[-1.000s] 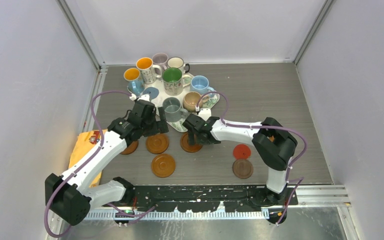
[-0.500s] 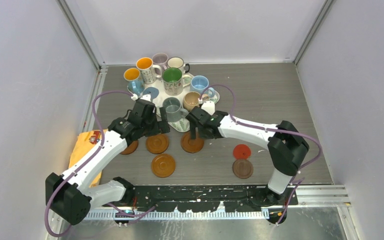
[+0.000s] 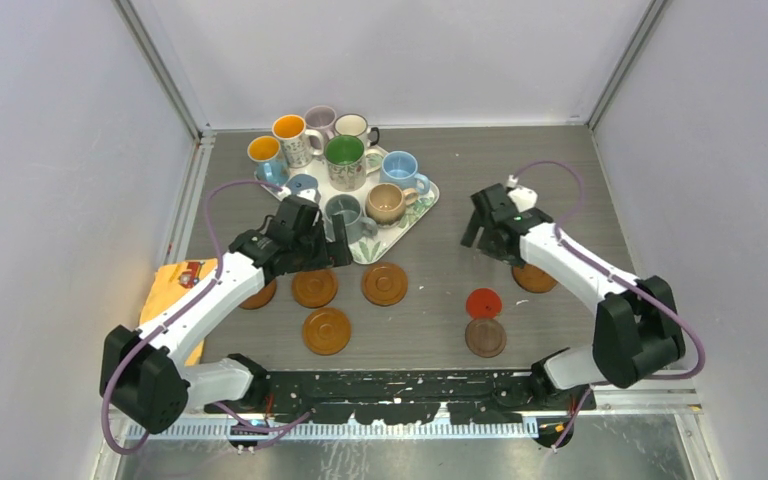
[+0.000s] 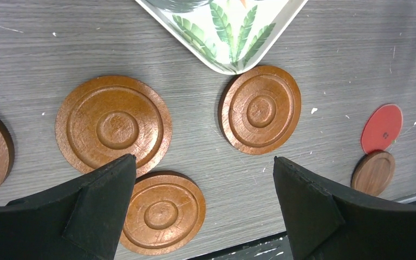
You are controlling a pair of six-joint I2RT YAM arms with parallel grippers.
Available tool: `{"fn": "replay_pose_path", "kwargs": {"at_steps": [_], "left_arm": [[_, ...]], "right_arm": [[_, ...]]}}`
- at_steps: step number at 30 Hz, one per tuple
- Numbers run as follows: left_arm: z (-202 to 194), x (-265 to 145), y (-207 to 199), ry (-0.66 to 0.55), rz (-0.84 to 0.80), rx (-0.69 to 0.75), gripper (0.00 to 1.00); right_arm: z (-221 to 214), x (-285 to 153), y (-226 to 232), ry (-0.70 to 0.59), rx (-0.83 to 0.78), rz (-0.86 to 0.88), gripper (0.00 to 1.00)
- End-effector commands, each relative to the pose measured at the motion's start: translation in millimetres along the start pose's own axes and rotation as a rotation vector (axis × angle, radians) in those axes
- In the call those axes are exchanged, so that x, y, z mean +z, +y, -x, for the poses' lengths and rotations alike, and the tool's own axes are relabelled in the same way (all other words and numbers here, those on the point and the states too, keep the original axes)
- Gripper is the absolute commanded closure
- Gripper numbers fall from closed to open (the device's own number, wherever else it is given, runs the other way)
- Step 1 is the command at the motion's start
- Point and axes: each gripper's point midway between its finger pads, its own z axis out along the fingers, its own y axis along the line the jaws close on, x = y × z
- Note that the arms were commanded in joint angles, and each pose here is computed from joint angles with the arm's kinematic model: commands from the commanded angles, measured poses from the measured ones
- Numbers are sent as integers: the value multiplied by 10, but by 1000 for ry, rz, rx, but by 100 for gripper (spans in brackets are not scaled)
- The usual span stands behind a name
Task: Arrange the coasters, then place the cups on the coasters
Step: Move the coaster to the center of the board.
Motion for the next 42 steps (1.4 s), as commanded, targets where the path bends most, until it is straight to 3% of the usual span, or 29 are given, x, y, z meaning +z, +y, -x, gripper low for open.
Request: {"fn": "replay_pose_path", "kwargs": {"at_steps": [1, 8, 19, 32, 42], "left_arm": [[88, 5, -131, -23, -57, 36, 0], [61, -38, -176, -10, -88, 49, 0], [36, -55, -165, -8, -91, 50, 0], [42, -65, -153, -12, -85, 50, 0], [42, -74, -118, -16, -67, 44, 0]], "right_arm": [[213, 47, -280, -26, 115, -4, 0], [268, 302, -642, 13, 289, -2, 0], [272, 671, -829, 56, 449, 66, 0], [79, 838, -591, 149, 424, 124, 0], [-372, 688, 136, 206, 219, 167, 0]]}}
